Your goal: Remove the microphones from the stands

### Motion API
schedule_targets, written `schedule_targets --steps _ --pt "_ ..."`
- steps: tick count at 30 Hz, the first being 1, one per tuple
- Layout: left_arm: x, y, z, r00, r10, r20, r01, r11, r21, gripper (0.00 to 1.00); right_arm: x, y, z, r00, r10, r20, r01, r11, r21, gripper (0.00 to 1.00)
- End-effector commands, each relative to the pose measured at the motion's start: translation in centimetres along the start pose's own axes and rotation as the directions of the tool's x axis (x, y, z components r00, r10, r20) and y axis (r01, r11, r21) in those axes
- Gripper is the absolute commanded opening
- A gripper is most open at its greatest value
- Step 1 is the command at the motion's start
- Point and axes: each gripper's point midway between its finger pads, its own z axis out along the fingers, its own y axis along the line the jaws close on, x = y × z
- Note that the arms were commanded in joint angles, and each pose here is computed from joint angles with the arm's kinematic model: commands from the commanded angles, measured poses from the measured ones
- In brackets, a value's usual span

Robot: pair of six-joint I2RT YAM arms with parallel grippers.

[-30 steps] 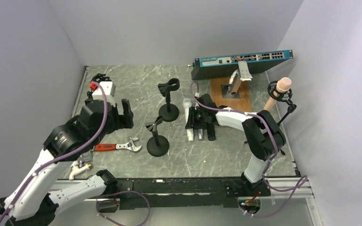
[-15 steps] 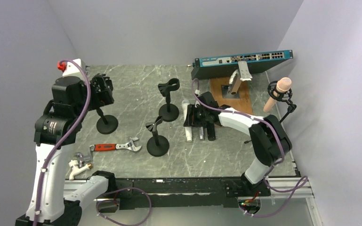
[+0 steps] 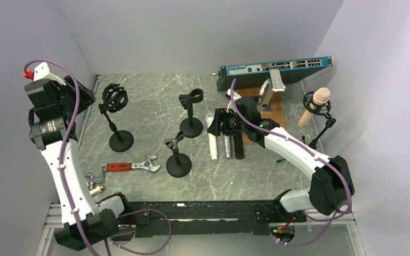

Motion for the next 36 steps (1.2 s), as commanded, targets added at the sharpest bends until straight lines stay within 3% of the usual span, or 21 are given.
schedule_targets --steps 1,4,9,19,27,36 --pt "-1.0 -0.9 1.7 0.999 -0.047 0.012 0.045 0.992 0.119 0.58 0.2 -0.1 -0.6 1.000 -0.021 0.003 0.021 1.000 0.003 0.65" --pt "-0.5 0.6 2.5 0.998 -0.059 0.001 0.059 0.995 0.082 0.55 0.7 -0.3 -0.6 1.000 -0.023 -0.010 0.023 1.000 0.006 0.67" --pt "1.6 1.4 3.8 0.996 -0.065 -0.059 0.071 0.993 0.092 0.64 1.1 -0.5 -0.5 0.999 -0.031 -0.018 0.031 1.000 0.005 0.69" --pt "4.9 2.9 5.9 0.989 -0.062 -0.135 0.073 0.994 0.082 0.55 0.7 -0.3 -1.0 0.998 -0.058 -0.015 0.058 0.998 0.006 0.71" --pt "5.2 3.1 6.8 0.989 -0.067 -0.133 0.079 0.993 0.088 0.56 0.9 -0.4 -1.1 0.998 -0.058 -0.011 0.058 0.998 0.007 0.71" --pt "9.0 4.9 6.8 0.985 -0.062 -0.162 0.071 0.996 0.052 0.56 0.8 -0.3 -1.1 0.999 -0.053 -0.011 0.053 0.999 0.004 0.71"
